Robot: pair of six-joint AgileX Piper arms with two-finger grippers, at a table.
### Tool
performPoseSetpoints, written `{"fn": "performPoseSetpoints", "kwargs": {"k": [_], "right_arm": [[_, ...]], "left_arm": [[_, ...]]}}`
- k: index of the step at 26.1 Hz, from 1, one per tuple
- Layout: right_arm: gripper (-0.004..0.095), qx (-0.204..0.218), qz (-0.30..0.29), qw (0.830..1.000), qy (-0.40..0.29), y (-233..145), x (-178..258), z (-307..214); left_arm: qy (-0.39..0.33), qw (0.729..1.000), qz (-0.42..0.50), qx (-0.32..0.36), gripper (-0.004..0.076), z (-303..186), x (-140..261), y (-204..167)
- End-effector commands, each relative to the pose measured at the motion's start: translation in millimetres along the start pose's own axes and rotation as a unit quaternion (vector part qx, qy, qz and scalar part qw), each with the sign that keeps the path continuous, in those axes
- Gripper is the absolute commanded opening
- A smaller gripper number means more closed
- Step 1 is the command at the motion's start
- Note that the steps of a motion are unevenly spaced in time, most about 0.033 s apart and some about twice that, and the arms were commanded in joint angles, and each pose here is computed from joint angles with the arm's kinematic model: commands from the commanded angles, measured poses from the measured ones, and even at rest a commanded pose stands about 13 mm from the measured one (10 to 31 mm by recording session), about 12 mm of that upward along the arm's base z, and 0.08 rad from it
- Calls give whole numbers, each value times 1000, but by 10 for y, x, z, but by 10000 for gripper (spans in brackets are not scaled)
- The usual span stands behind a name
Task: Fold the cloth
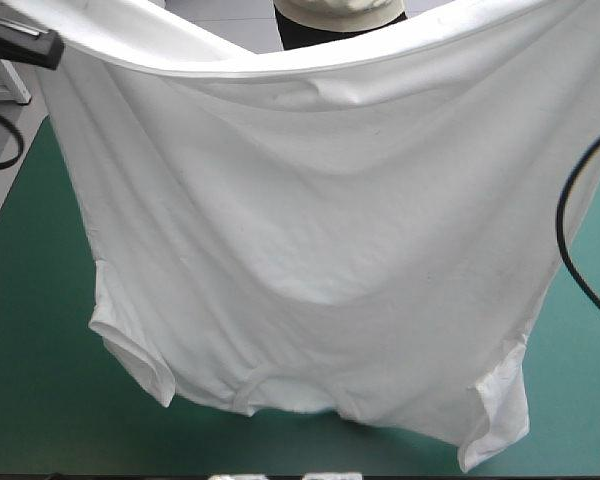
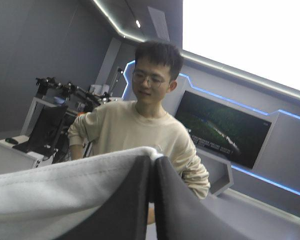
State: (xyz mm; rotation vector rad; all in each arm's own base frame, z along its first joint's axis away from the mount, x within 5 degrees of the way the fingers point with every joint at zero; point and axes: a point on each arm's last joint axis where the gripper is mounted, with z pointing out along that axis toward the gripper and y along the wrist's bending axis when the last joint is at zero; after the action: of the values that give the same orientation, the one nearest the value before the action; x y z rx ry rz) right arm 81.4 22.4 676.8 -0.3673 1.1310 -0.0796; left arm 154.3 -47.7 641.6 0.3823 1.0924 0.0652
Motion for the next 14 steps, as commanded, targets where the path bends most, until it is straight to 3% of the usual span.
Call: {"fn": "performPoseSetpoints", "kwargs": {"k": [1, 8, 10, 14], "right_arm": [[-17, 9, 9, 1000, -3, -56, 152, 312], [-17, -10, 53, 997, 53, -82, 827, 1141], [-17, -13, 76, 996, 41, -85, 1068, 1439], [-17, 3, 70, 997, -16, -123, 1059, 1545]], "left_arm": [[-23, 999, -33, -5, -9, 206, 62, -37], [-17, 998, -63, -2, -9, 855, 590, -250], [-62, 996, -60, -21, -9, 1084, 743, -284], [-105, 992, -47, -56, -9, 1251, 662, -104]]}}
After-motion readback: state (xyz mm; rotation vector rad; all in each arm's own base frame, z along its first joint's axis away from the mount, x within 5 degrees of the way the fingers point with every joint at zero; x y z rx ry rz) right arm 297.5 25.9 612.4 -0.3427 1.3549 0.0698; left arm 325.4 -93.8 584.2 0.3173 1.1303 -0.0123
